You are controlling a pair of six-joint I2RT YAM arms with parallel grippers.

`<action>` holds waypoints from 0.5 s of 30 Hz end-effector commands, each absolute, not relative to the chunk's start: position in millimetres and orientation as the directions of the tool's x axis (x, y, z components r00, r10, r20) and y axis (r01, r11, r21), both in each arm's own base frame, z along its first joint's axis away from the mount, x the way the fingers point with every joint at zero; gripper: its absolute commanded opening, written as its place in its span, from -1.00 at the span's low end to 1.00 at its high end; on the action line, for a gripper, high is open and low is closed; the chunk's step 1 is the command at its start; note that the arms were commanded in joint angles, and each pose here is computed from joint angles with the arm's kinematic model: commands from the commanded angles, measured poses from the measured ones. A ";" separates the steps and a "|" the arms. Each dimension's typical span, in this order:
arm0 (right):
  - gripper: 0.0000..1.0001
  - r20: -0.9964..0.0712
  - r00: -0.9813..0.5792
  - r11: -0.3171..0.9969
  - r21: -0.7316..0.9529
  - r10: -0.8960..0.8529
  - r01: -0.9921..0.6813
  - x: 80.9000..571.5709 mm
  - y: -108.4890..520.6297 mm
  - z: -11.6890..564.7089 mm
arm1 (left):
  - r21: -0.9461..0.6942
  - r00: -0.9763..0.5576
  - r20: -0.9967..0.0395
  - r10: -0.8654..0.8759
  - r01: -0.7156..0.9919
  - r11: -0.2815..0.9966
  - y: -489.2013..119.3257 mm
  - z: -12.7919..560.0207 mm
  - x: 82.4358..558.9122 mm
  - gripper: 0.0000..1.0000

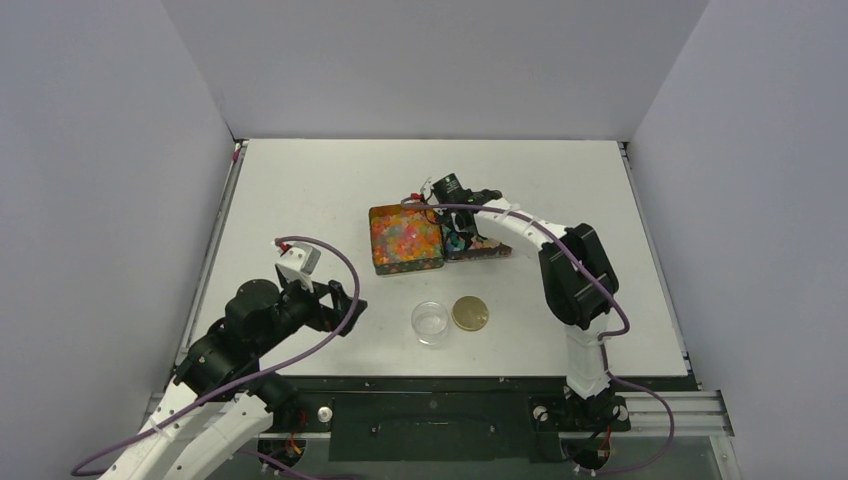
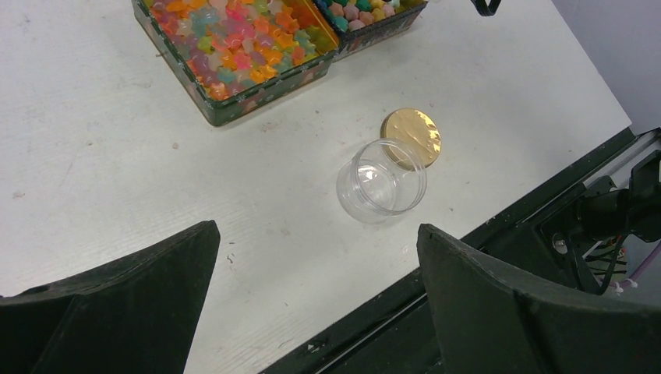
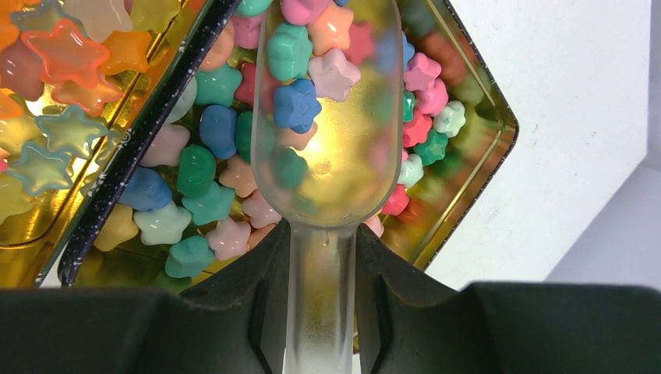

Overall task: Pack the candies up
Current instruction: Scoop the fake candies from the storage box.

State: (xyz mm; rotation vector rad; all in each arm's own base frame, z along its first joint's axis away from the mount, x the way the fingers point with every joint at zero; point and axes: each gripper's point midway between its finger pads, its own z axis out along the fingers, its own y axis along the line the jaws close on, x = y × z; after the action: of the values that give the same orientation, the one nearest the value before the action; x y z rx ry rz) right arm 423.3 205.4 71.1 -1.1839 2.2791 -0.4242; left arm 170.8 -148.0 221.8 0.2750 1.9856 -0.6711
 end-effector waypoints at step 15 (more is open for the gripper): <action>-1.00 -0.597 -0.491 0.739 -0.282 -0.634 -0.612 409.0 223.4 78.9 | -0.341 -0.446 -0.889 -0.101 0.499 0.797 -153.5 235.6 173.4 0.93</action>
State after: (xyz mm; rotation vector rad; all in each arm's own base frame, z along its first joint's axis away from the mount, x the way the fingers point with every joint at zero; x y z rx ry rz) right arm 416.5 205.3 65.7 -0.9731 2.2671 -0.1787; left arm 167.6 -150.2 222.6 0.2998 1.9788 -0.6897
